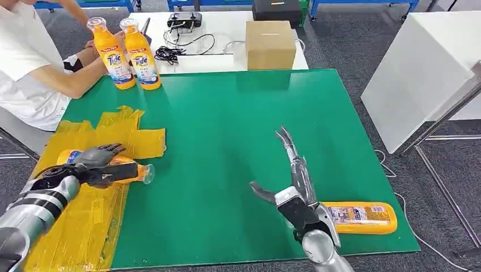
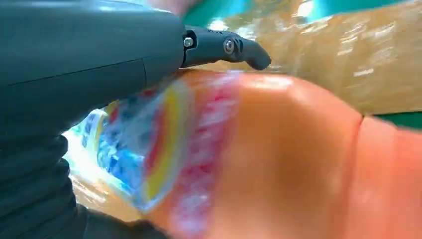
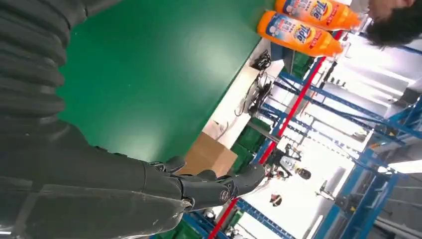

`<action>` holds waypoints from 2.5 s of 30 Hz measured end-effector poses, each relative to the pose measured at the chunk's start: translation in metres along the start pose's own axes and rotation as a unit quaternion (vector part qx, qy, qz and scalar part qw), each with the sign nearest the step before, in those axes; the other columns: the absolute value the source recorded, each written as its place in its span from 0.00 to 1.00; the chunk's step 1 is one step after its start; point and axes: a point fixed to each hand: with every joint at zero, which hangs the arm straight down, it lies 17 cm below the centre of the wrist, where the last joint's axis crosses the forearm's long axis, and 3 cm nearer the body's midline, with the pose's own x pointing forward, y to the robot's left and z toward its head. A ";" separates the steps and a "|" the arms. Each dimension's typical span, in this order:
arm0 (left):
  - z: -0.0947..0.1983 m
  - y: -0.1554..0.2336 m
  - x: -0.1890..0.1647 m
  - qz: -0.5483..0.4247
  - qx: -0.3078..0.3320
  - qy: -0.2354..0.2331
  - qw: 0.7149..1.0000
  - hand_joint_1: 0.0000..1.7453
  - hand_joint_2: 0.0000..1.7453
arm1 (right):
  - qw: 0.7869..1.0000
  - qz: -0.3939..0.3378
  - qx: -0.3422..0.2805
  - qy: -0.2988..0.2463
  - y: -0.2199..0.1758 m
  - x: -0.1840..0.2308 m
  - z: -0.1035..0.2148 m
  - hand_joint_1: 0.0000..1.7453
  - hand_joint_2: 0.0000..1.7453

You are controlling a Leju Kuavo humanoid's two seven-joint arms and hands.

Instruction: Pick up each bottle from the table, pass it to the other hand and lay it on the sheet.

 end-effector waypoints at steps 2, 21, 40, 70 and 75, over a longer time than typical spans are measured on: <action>0.005 -0.004 0.014 0.052 0.012 -0.031 0.998 0.00 1.00 | 1.000 -0.002 -0.001 0.002 0.000 -0.002 0.000 0.00 1.00; 0.057 0.004 0.095 0.187 0.093 -0.183 0.961 0.00 1.00 | 1.000 -0.005 0.002 0.014 0.000 -0.013 0.004 0.00 1.00; 0.204 0.132 0.210 0.488 0.304 -0.466 0.672 0.00 1.00 | 0.969 0.230 0.091 -0.009 0.001 -0.021 0.051 0.00 1.00; 0.257 0.152 0.173 0.634 0.376 -0.478 0.477 0.00 1.00 | 0.782 0.535 0.258 0.190 -0.211 -0.109 0.184 0.00 1.00; 0.256 0.153 0.173 0.639 0.377 -0.478 0.471 0.00 1.00 | 0.768 0.540 0.267 0.219 -0.222 -0.125 0.196 0.00 1.00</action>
